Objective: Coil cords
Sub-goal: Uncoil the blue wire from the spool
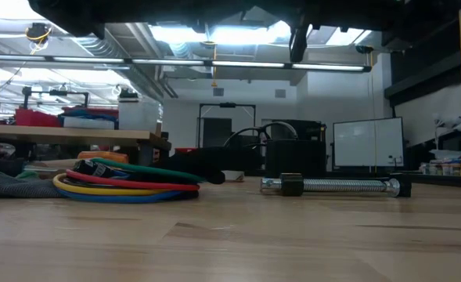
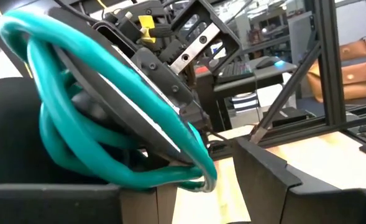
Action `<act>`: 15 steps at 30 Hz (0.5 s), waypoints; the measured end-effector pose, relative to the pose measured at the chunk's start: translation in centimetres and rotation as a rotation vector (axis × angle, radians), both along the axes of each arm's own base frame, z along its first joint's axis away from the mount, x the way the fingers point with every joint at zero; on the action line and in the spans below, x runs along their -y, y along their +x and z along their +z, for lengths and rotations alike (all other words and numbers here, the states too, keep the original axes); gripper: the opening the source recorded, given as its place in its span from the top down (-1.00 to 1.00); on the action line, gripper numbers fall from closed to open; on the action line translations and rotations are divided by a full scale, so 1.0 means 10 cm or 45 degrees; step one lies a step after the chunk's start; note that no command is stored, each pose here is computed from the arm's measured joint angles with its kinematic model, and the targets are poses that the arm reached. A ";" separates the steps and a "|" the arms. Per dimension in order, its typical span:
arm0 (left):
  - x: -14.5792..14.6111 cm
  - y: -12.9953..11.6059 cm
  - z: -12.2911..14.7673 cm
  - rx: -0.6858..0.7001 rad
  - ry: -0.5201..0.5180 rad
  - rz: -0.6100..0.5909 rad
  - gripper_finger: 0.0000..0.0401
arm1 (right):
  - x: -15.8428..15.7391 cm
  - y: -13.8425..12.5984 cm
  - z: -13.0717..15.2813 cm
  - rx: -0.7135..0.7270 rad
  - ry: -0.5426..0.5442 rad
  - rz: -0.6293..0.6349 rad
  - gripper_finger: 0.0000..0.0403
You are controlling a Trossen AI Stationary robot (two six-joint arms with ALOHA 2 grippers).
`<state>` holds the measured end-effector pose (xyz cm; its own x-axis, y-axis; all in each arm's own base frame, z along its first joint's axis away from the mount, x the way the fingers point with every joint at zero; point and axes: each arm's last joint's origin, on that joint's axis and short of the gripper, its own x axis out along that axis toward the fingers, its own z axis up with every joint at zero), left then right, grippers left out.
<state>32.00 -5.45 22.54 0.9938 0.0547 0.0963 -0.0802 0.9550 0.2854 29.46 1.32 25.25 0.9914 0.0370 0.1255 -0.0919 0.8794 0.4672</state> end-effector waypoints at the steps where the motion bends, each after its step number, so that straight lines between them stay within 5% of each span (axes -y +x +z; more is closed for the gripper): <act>1: 0.01 0.00 0.00 0.001 0.000 -0.005 0.30 | 0.00 0.00 0.00 0.000 0.001 -0.006 1.00; 15: 0.07 -0.01 -0.01 -0.004 -0.114 -0.039 0.30 | 0.04 0.00 -0.02 -0.027 -0.104 -0.207 1.00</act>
